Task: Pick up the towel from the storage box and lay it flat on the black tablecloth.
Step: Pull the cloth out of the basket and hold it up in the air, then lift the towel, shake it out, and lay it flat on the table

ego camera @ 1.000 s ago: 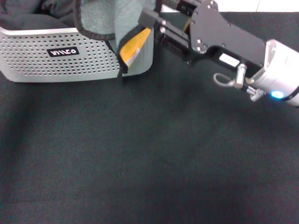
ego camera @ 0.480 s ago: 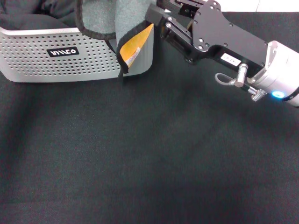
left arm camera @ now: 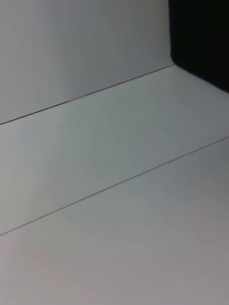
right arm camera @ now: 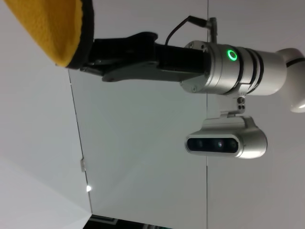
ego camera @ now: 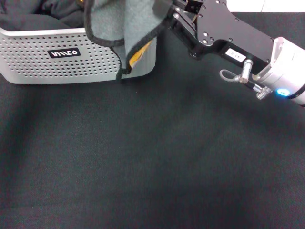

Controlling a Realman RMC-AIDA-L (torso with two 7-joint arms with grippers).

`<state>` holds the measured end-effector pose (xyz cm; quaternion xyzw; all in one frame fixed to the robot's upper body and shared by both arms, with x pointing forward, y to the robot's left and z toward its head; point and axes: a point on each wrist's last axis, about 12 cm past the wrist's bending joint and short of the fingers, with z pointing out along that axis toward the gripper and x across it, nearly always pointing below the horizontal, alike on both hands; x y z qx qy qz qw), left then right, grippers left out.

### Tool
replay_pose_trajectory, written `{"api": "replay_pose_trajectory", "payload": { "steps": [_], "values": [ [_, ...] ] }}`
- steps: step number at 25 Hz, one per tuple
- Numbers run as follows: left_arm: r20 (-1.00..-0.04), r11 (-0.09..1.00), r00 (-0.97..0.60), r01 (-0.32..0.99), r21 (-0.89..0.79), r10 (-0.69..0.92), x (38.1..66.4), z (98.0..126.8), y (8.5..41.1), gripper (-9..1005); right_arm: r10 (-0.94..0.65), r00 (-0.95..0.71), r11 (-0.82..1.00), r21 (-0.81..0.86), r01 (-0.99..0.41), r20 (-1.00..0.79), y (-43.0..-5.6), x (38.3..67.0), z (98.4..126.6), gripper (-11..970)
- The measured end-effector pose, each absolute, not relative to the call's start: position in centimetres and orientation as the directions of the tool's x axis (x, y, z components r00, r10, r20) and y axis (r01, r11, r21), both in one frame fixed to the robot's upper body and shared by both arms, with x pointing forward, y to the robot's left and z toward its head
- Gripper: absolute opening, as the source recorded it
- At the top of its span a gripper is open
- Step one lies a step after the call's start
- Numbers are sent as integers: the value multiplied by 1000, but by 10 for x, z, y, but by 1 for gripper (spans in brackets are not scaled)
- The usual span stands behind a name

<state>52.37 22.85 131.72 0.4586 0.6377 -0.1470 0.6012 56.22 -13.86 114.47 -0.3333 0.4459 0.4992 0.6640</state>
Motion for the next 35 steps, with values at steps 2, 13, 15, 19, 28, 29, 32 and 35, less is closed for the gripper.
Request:
{"api": "replay_pose_trajectory", "payload": {
  "steps": [2,13,15,19,28,29,32,35],
  "values": [
    [-904,537,135,765,356,407,525,1315,229,9,367,107,284,2,-959,-924,-141,561,1143,221],
    [-908,543,110,770,335,404,526,1309,232,15,376,113,301,6,-954,-920,-148,554,1138,17],
    [-909,541,90,778,319,406,527,1304,233,16,382,127,314,0,-949,-915,-151,553,1138,16],
    [-899,501,43,818,281,435,527,1284,236,26,405,165,340,-19,-940,-899,-163,548,1138,16],
    [-910,396,-69,912,110,409,532,1221,229,75,394,196,310,-71,-948,-898,-177,555,1156,17],
    [-917,387,-77,918,89,392,534,1215,229,83,385,191,293,-77,-953,-903,-177,557,1160,17],
    [-932,370,-89,928,51,351,537,1201,229,83,332,164,229,-90,-969,-929,-178,562,1172,17],
    [-947,365,-88,930,33,309,538,1191,232,84,270,160,173,-116,-978,-949,-181,561,1184,17]
  ]
}}
